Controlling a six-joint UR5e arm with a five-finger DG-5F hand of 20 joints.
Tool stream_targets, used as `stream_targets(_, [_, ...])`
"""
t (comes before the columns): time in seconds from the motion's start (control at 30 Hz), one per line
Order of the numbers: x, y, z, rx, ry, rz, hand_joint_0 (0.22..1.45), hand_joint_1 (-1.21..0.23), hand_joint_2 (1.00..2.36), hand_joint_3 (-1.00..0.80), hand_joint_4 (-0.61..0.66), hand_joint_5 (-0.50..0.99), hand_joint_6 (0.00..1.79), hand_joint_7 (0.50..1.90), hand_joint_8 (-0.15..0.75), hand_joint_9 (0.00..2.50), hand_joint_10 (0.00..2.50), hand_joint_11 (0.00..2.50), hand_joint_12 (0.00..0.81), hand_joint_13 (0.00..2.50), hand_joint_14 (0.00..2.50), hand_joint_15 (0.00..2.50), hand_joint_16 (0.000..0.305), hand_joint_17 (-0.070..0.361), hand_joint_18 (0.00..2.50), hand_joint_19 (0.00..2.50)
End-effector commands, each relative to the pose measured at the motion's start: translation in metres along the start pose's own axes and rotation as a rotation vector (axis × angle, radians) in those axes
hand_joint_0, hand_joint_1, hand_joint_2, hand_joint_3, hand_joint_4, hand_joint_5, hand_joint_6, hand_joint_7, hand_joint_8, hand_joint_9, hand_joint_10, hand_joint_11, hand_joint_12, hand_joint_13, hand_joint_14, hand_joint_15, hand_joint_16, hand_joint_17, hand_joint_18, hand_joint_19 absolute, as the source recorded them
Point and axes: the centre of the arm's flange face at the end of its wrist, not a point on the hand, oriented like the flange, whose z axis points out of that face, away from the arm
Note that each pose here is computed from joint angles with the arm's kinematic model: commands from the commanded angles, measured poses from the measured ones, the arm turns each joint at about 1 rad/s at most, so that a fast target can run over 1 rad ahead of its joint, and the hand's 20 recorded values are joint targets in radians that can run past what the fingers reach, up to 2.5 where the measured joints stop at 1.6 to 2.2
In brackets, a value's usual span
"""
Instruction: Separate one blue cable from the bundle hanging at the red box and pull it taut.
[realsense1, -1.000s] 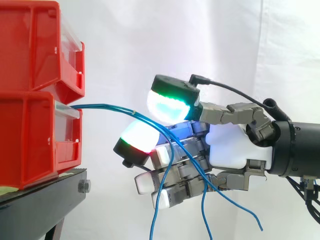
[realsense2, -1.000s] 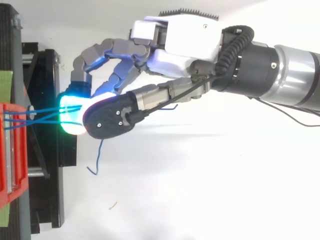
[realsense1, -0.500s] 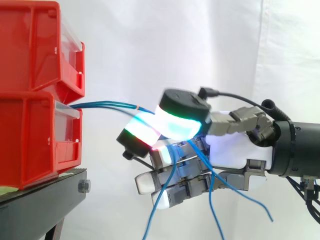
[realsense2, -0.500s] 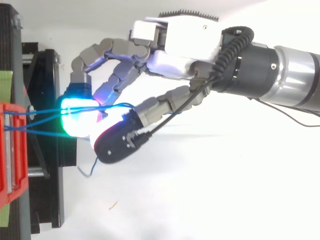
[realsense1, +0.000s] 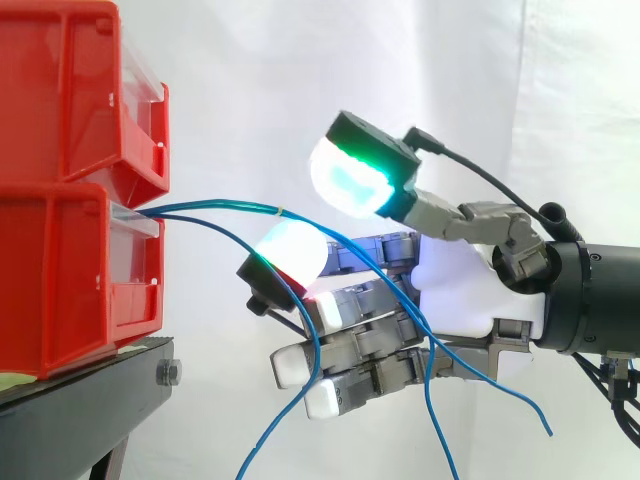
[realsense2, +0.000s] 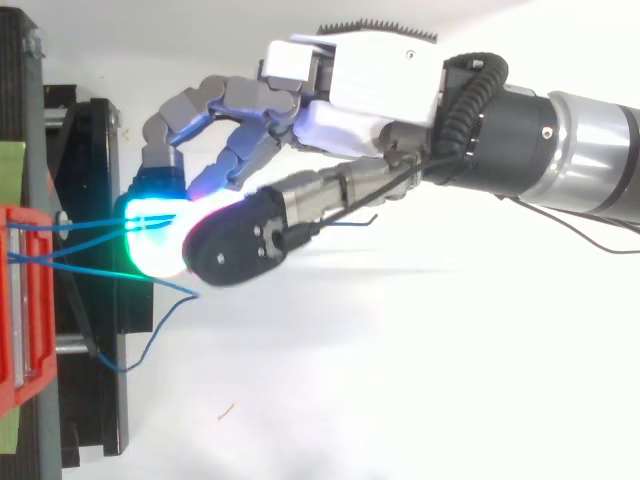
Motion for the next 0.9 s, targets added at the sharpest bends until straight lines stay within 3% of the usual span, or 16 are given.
stream_targets(0.0, [0.0001, 0.0, 0.0, 0.0, 0.0, 0.0, 0.62, -0.48, 1.0, -0.5, 0.18, -0.15, 0.84, 1.07, 0.376, 0.97, 0.02, 0.8, 0.405, 0.86, 0.02, 0.45, 0.047, 0.106, 0.81, 0.38])
stream_targets(0.07, [0.0001, 0.0, 0.0, 0.0, 0.0, 0.0, 0.62, -0.5, 1.0, -0.47, 0.17, -0.15, 0.83, 1.07, 0.383, 0.97, 0.01, 0.8, 0.406, 0.87, 0.01, 0.45, 0.047, 0.106, 0.81, 0.38])
stream_targets(0.2, [0.0001, 0.0, 0.0, 0.0, 0.0, 0.0, 0.6, -0.6, 1.01, -0.23, 0.18, -0.15, 0.85, 1.12, 0.401, 0.96, 0.01, 0.8, 0.433, 0.89, 0.01, 0.45, 0.052, 0.117, 0.86, 0.35])
stream_targets(0.23, [0.0001, 0.0, 0.0, 0.0, 0.0, 0.0, 0.59, -0.63, 1.01, -0.17, 0.19, -0.16, 0.87, 1.07, 0.419, 0.95, 0.01, 0.8, 0.447, 0.9, 0.01, 0.44, 0.055, 0.124, 0.88, 0.33])
stream_targets(0.4, [0.0013, 0.0, 0.0, 0.0, 0.002, 0.0, 0.6, -0.75, 1.01, -0.08, 0.17, -0.17, 0.9, 1.05, 0.423, 0.92, 0.01, 0.82, 0.462, 0.89, 0.01, 0.44, 0.059, 0.132, 0.9, 0.32])
stream_targets(0.63, [0.002, 0.0004, 0.0005, -0.004, -0.003, 0.001, 0.65, -0.85, 1.02, -0.16, 0.16, -0.2, 0.91, 1.07, 0.381, 0.84, 0.02, 0.85, 0.424, 0.82, 0.02, 0.46, 0.051, 0.114, 0.81, 0.34])
stream_targets(0.87, [0.0032, 0.0007, 0.0008, -0.007, -0.002, 0.002, 0.72, -0.91, 1.01, -0.42, 0.2, -0.2, 0.92, 1.05, 0.366, 0.83, 0.02, 0.86, 0.414, 0.81, 0.02, 0.44, 0.049, 0.111, 0.8, 0.33])
